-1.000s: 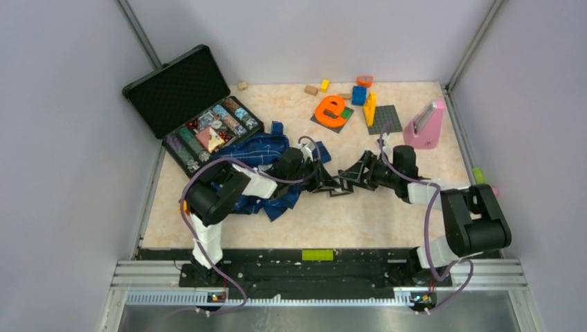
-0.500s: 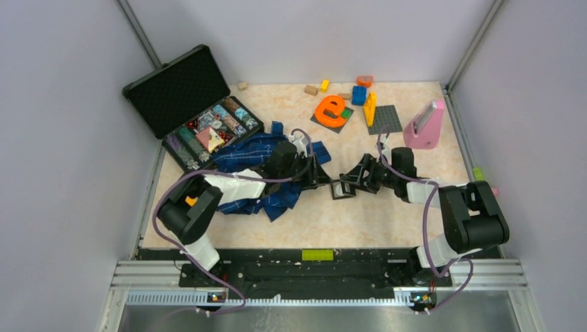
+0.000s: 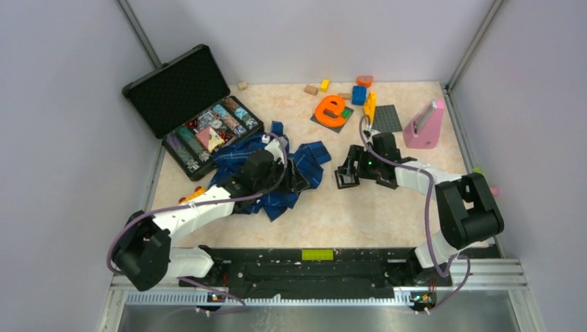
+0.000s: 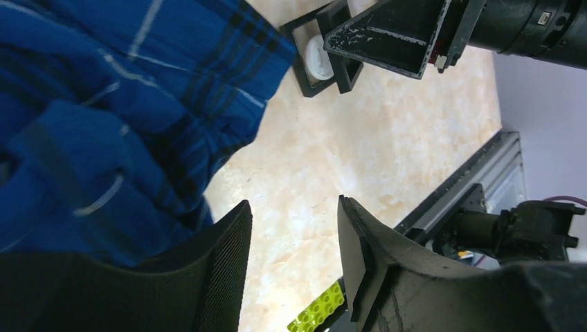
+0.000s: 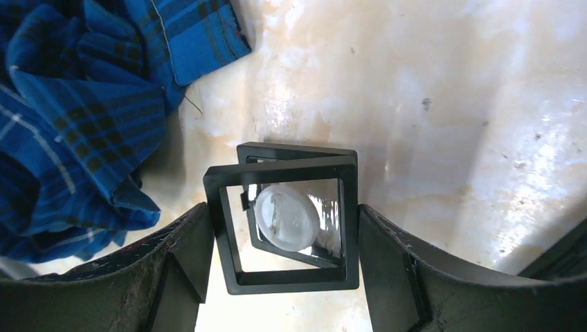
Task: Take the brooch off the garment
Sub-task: Place the brooch box at the center of the board, then reset both arms
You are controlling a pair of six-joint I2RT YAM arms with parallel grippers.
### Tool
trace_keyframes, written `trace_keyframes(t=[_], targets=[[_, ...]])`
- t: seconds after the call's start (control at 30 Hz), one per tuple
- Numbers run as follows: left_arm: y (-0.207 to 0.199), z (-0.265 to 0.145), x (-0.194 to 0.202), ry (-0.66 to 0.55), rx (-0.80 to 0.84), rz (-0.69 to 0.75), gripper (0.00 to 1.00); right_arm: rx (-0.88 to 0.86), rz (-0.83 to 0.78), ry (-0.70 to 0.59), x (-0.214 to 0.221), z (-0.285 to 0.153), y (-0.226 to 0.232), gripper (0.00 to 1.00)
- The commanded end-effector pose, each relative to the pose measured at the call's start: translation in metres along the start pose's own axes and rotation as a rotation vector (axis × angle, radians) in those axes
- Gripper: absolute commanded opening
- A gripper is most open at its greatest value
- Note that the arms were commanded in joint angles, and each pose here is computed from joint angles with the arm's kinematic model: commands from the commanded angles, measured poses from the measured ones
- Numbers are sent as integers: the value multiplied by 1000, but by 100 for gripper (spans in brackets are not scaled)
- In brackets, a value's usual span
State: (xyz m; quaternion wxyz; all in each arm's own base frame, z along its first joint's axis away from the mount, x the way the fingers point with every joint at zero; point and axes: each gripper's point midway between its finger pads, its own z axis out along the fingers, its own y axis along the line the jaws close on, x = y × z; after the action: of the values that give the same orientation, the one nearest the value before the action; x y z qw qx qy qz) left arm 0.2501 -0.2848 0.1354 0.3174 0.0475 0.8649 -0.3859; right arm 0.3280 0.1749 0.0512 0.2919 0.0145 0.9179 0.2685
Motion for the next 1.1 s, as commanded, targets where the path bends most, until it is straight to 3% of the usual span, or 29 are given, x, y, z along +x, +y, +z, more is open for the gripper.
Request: trace_keyframes(t=[0.0,0.23,0.27,0.33,0.37,0.43,0.53,0.67,0.9,1.03,1.07], targets=[[26,-15,1,-27,-111,34,53,176,-108,4,-4,9,-14,61],[37,-32,-4,-103,-138,13,54,298,-167,-4,-26,20,-26,65],[38,-37,-7,-125,-150,13,55,301,-173,-4,-28,20,-26,71],[43,-48,-15,-177,-174,16,62,278,-194,-19,-36,18,-18,97],[45,-55,-21,-213,-187,16,66,261,-203,-38,-43,15,-13,98],[54,-67,-28,-278,-222,26,74,205,-217,-82,-56,7,3,99],[67,-89,-44,-419,-267,92,94,174,-239,-193,-83,-17,21,99],[103,-118,-52,-583,-427,144,96,208,-269,-377,-101,-59,21,99],[148,-179,-72,-951,-663,269,93,327,-323,-832,-100,-150,-19,99],[158,-210,-84,-1139,-733,315,96,394,-317,-934,-95,-172,-55,99],[171,-212,-80,-1121,-797,349,96,429,-324,-946,-94,-174,-64,99]])
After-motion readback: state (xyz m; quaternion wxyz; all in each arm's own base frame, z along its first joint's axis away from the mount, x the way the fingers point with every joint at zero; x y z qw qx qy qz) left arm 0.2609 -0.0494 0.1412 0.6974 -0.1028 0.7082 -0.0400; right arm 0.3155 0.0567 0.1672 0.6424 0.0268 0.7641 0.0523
